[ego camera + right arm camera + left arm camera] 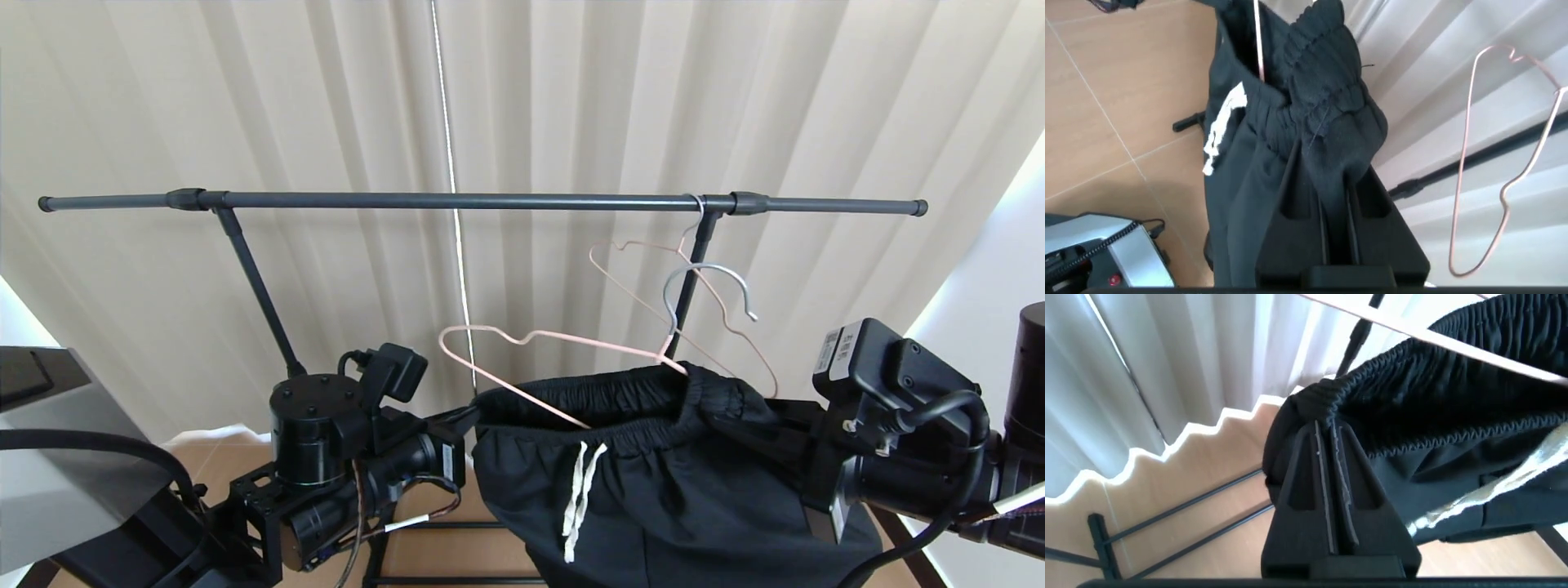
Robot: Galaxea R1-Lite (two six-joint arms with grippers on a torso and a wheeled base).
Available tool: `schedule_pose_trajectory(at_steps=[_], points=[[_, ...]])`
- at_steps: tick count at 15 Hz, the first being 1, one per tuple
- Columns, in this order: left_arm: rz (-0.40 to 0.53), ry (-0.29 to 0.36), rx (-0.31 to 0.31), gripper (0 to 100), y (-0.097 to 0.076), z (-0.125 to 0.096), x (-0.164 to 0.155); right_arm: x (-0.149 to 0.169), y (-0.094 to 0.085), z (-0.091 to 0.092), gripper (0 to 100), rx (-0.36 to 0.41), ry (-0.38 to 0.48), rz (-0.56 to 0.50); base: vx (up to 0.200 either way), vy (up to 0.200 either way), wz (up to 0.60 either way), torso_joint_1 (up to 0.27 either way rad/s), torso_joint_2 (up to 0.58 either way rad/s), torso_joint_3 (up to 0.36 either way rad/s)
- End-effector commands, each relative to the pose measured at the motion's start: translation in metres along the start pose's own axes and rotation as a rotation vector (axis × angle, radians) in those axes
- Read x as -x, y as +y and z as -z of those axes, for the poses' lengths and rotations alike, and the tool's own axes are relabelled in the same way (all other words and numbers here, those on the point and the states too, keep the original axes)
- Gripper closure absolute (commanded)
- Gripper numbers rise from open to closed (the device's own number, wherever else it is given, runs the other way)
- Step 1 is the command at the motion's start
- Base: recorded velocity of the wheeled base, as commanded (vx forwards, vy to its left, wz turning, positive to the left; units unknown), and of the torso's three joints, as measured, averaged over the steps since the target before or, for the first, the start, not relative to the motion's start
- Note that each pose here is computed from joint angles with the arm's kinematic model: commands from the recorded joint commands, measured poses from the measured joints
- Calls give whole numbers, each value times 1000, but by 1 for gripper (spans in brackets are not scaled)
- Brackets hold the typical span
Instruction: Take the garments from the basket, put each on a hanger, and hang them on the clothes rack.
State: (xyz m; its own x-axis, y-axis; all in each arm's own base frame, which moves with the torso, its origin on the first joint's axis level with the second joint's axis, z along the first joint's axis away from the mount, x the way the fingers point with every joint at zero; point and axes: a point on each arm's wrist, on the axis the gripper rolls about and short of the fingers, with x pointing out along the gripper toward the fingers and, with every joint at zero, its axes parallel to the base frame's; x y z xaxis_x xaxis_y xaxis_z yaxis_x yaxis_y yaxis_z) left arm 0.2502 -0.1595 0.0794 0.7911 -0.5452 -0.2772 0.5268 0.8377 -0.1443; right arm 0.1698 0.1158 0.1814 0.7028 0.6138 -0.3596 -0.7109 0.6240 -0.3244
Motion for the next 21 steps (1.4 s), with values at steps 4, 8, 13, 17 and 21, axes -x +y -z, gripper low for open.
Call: schedule_pose_trajectory(at_steps=[4, 8, 13, 17, 21], points=[[-34, -19, -5, 100, 10, -5, -1, 6, 3, 12, 100, -3, 28, -6, 0, 0, 0, 0, 0, 0], [-69, -40, 4, 100, 21, -10, -2, 7, 5, 16, 100, 2, 44, -13, 0, 0, 0, 0, 0, 0], [-91, -54, 10, 100, 28, -13, -3, 6, 10, 28, 100, 94, 92, -40, 0, 0, 0, 0, 0, 0], [-101, -58, 12, 100, 32, -14, -2, -2, 5, 42, 100, 127, 163, -36, 0, 0, 0, 0, 0, 0], [-113, -71, 15, 100, 36, -17, -3, -7, 2, 52, 100, 138, 211, -38, 0, 0, 0, 0, 0, 0]])
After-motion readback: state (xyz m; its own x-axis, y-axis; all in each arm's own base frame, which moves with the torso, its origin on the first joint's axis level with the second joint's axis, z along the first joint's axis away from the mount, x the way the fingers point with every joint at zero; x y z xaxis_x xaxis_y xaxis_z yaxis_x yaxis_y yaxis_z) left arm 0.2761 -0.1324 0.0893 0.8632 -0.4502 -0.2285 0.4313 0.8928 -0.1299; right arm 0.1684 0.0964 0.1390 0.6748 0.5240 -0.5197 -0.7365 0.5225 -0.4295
